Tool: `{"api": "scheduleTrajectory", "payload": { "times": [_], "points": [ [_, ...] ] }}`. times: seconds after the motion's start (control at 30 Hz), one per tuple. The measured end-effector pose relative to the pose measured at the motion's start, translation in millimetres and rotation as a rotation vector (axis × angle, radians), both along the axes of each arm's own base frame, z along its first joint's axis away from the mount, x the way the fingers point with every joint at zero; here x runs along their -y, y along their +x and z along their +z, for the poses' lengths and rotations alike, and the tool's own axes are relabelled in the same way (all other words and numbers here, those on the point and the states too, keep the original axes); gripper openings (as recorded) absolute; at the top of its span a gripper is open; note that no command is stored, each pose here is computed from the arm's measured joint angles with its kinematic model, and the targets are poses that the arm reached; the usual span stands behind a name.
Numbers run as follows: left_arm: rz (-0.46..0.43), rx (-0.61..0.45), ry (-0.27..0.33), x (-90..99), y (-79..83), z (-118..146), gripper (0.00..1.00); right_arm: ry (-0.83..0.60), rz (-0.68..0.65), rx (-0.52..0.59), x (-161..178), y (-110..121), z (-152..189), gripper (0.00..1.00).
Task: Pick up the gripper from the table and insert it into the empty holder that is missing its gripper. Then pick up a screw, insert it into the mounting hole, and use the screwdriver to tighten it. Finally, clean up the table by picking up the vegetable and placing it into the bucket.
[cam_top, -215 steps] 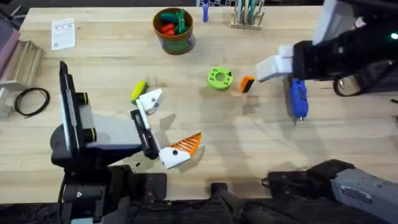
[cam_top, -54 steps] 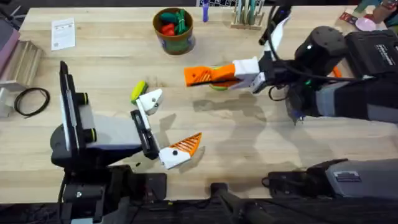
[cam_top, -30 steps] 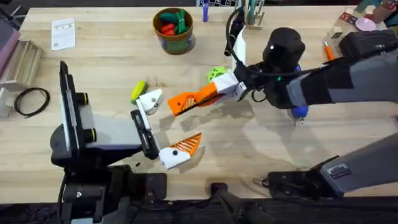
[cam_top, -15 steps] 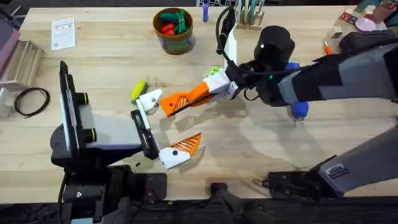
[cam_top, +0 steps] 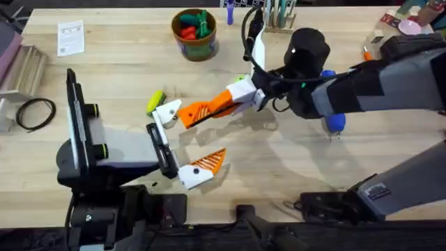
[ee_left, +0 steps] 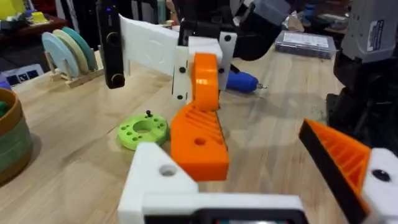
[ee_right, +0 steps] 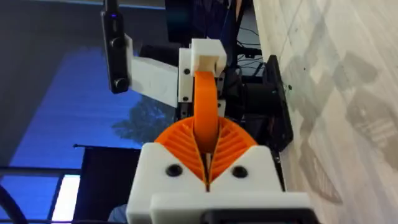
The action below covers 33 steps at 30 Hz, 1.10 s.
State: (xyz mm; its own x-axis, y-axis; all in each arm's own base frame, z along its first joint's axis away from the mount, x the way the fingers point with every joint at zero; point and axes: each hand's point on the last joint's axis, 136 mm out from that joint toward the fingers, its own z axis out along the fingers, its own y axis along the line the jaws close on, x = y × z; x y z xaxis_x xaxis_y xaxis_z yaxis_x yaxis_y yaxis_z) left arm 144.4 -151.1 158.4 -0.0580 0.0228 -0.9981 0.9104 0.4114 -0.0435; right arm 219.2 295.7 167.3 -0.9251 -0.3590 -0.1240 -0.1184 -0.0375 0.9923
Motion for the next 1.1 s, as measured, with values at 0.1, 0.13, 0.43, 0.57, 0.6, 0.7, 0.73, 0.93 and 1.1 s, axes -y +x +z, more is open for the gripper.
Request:
{"api": "scheduleTrajectory", "payload": {
  "times": [0.1, 0.13, 0.43, 0.57, 0.6, 0.7, 0.73, 0.93, 1.1],
  "points": [
    [0.001, 0.000, 0.000, -0.1, 0.1, 0, 0.985, -0.005, -0.002, -0.011, 0, 1, -3, 0.008],
    [-0.001, -0.001, 0.000, 0.0, -0.1, 0, 0.985, -0.008, -0.006, -0.017, -1, 2, -4, 0.008],
    [0.000, -0.001, 0.000, -0.1, 0.0, 0, 0.985, -0.009, -0.013, -0.016, -2, 3, -6, 0.008],
    [0.000, -0.001, 0.000, -0.1, 0.0, 0, 0.985, -0.010, -0.020, -0.015, -4, 4, -6, 0.008],
    [0.000, -0.001, -0.001, -0.1, 0.0, 0, 0.985, -0.010, -0.020, -0.014, -5, 3, -6, 0.008],
    [0.000, -0.001, -0.001, -0.1, 0.0, 0, 0.985, -0.011, -0.025, -0.013, -8, 2, -6, 0.008],
    [0.003, -0.002, -0.001, -0.3, 0.4, 0, 0.985, -0.011, -0.027, -0.012, -9, 2, -6, 0.008],
    [0.009, -0.003, -0.001, -1.0, 1.4, 0, 0.985, -0.013, -0.044, -0.011, -11, 4, -6, 0.008],
    [0.022, -0.003, 0.000, -2.3, 3.4, 0, 0.985, -0.014, -0.050, -0.010, -14, 4, -7, 0.008]
  ]
}}
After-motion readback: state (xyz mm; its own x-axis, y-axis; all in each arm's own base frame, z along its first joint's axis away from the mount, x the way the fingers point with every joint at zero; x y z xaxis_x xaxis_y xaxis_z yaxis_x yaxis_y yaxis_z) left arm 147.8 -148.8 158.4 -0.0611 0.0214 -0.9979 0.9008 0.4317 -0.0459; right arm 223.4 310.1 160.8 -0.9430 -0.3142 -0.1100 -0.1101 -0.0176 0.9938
